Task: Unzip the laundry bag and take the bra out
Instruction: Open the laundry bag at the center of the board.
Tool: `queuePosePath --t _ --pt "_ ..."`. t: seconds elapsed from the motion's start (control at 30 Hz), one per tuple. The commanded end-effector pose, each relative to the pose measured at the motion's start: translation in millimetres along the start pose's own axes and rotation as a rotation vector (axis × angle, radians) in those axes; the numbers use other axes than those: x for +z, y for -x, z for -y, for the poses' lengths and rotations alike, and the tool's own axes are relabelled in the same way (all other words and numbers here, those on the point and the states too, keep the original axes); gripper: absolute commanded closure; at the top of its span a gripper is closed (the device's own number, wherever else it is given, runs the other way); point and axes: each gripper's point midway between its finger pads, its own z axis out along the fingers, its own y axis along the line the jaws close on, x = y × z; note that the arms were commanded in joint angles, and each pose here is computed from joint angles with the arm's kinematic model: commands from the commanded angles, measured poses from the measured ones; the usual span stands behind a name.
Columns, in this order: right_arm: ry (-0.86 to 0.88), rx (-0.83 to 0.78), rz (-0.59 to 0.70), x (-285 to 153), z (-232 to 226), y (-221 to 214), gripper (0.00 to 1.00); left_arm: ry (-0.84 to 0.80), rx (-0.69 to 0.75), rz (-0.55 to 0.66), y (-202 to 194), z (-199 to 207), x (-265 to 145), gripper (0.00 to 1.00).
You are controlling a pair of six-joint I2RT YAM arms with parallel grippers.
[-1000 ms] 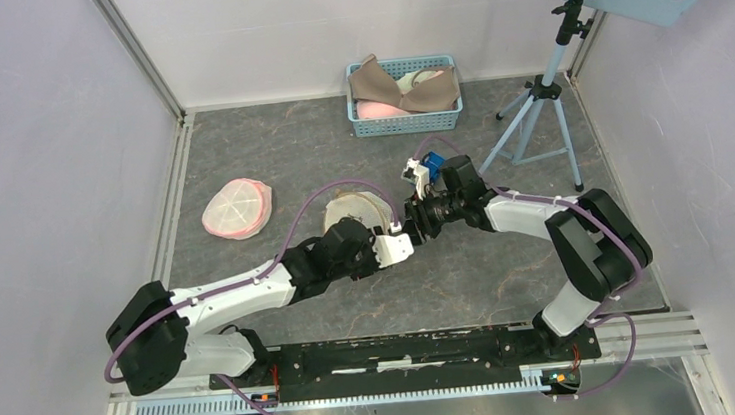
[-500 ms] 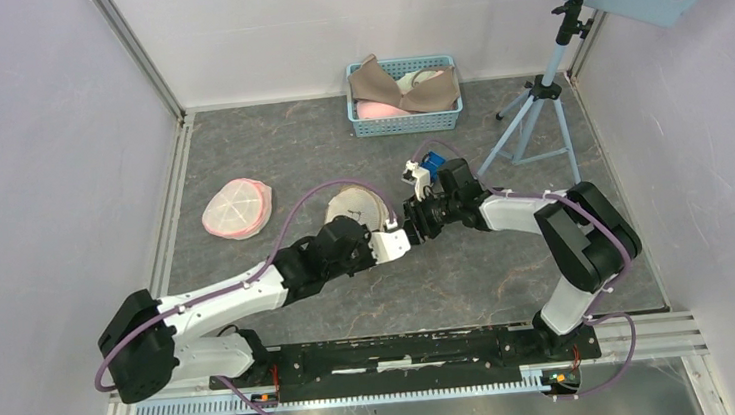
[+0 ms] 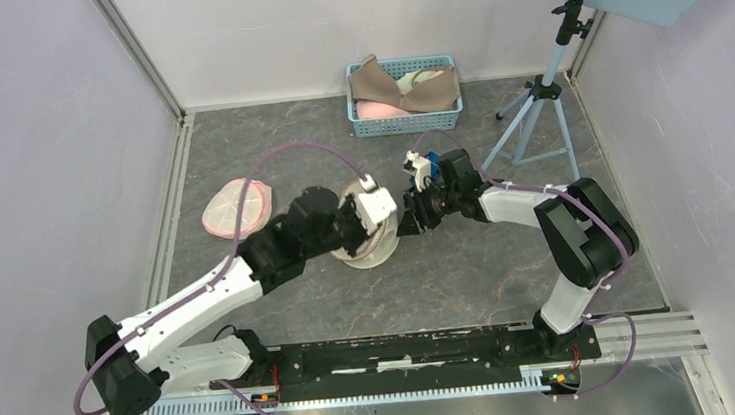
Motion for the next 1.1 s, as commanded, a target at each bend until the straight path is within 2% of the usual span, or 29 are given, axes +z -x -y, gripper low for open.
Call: queuePosePath --t 0.0,0.17,0.3,0.6,0.83,1.07 --pt "-0.035 -0.04 0.071 -10 18 37 0.5 0.013 -0.221 0.104 38 -32 -21 0.98" --pt "-0.03 -0.082 0.101 -22 23 58 0.5 -0.013 -0.369 0.133 34 -65 -33 0.98" --pt "0.03 -0.095 0.101 -31 6 69 0.49 -0.051 -0.502 0.17 34 -83 -43 0.98" --pt "0.112 -0.095 0.158 -46 -36 89 0.37 -0.083 -0.719 0.245 34 -121 -54 0.98" --pt "0.001 -0.136 0.104 -32 -39 92 0.28 -0.026 -0.835 0.185 10 -157 -52 0.98" --pt "-0.118 -0.155 0.051 -15 -26 87 0.29 0.083 -0.911 0.104 -43 -199 -60 0.98"
